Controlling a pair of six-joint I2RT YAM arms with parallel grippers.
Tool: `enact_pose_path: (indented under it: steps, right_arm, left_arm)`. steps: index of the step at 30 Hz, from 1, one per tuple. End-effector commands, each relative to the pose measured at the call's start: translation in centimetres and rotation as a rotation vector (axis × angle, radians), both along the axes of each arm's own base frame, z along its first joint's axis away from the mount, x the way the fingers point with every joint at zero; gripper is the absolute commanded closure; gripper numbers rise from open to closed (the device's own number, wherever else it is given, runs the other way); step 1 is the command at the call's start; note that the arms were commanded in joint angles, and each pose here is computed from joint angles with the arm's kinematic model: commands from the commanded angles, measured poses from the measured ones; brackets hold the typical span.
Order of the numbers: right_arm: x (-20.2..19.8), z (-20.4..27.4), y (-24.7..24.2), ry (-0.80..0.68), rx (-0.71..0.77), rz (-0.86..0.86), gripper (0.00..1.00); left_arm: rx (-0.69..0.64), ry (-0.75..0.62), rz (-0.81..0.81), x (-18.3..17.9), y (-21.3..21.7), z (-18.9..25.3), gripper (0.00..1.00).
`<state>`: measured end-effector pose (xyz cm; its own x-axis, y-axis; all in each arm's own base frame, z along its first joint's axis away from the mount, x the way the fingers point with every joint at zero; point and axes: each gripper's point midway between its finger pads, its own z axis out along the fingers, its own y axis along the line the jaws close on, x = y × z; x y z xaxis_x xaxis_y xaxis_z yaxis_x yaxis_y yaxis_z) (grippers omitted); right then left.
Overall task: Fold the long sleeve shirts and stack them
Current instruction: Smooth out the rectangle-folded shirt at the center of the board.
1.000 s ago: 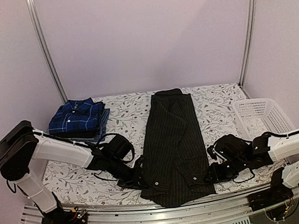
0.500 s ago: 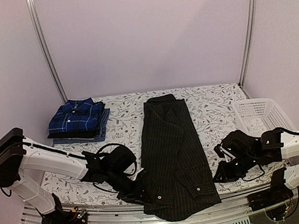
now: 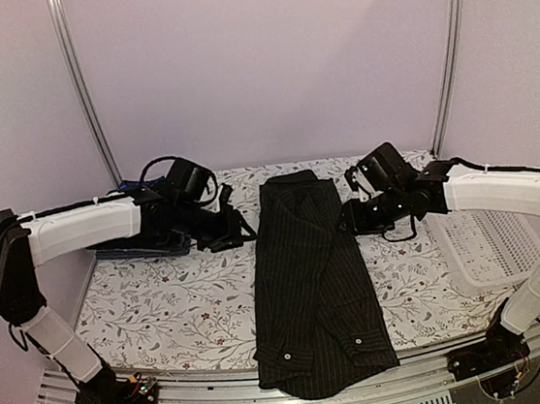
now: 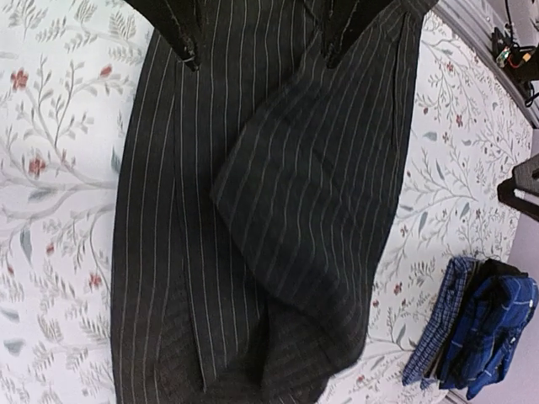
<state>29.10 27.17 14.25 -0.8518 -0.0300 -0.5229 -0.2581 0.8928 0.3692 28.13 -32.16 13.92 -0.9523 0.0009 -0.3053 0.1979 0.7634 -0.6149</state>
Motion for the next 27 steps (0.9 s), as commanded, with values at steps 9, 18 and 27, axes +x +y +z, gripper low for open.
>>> enact_pose_path:
  steps: [9, 18, 27]
  right_arm:
    - [14.4, 3.4, 6.7, -0.305, -0.096, 0.074, 0.53]
    - [16.8, 1.5, 7.8, -0.314, -0.129, 0.094, 0.53]
    - [17.2, 0.0, 9.5, -0.287, -0.096, 0.144, 0.5]
  left_arm:
    - [0.174, -0.302, 0.084, 21.6, -0.3, -3.0, 0.65]
    - [0.213, -0.318, 0.094, 26.7, -1.4, -7.3, 0.67]
    - [0.243, -0.311, 0.104, 27.6, -1.1, -9.4, 0.76]
